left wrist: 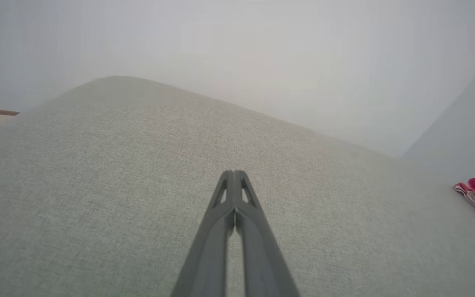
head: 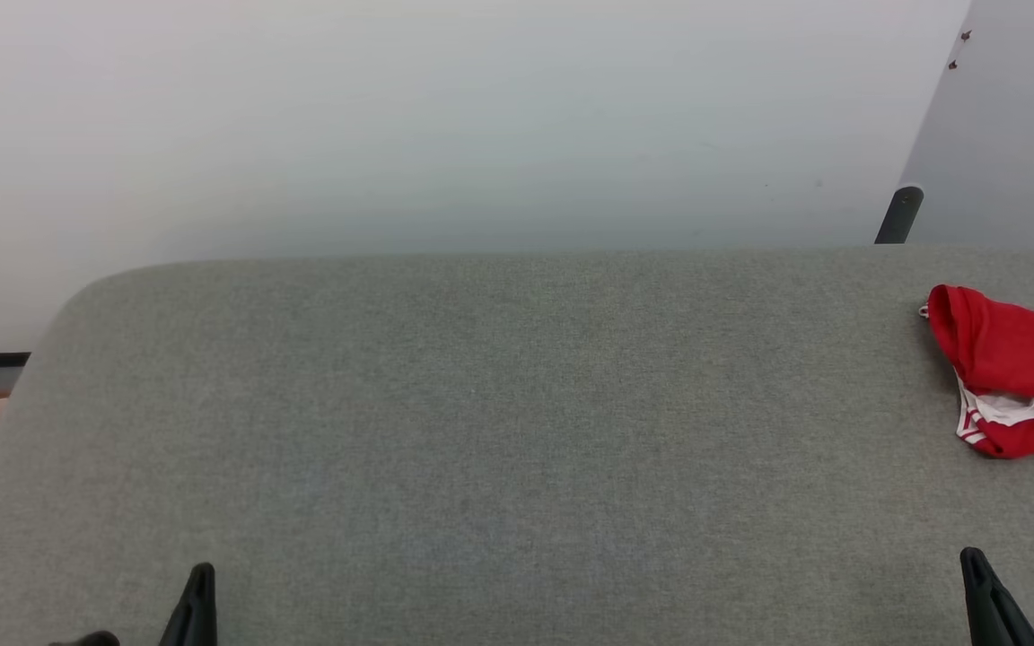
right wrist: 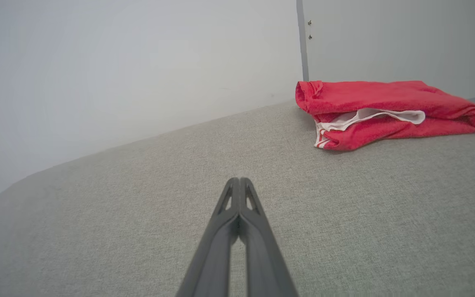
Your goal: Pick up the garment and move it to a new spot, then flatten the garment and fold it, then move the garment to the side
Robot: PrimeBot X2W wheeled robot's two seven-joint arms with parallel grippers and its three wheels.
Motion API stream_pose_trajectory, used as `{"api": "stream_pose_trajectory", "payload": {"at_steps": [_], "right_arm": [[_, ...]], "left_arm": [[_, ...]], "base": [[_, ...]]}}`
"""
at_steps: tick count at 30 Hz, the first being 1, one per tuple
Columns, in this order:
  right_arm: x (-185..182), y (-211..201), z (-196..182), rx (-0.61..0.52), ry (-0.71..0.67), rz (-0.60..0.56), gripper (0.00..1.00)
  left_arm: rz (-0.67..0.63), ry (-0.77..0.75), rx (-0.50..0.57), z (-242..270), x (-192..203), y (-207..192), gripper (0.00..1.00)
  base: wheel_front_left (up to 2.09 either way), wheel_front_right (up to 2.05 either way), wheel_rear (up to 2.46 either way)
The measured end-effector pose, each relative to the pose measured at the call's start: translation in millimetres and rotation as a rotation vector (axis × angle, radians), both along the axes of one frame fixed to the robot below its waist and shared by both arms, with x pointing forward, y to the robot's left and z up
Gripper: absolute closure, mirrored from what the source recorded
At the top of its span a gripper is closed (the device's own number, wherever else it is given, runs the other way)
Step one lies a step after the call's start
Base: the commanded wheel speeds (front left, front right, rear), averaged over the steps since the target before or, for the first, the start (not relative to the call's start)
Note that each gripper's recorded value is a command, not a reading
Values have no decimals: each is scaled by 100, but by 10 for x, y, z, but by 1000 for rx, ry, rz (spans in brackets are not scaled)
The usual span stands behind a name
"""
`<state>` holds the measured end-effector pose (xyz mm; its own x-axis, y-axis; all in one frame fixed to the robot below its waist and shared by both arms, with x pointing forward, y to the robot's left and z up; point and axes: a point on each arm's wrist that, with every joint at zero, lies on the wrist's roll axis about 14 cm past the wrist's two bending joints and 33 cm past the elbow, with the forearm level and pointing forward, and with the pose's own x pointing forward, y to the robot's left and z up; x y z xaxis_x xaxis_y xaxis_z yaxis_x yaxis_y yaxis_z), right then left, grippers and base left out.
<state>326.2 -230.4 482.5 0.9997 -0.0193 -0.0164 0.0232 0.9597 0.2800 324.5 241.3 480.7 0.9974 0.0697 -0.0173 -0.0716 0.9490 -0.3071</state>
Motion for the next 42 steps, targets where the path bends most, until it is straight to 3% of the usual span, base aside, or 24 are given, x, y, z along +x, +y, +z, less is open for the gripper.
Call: {"api": "stream_pose_trajectory", "payload": {"at_steps": [22,42], "right_arm": [[159,7,21,361,10,-56,100],[278,67,38,626,15,-66,100]], "left_arm": [[38,-4,-356,32,173,-50,100],[39,-8,-612,56,297,-124,100]], "base": [[0,0,0],[0,0,0]]}}
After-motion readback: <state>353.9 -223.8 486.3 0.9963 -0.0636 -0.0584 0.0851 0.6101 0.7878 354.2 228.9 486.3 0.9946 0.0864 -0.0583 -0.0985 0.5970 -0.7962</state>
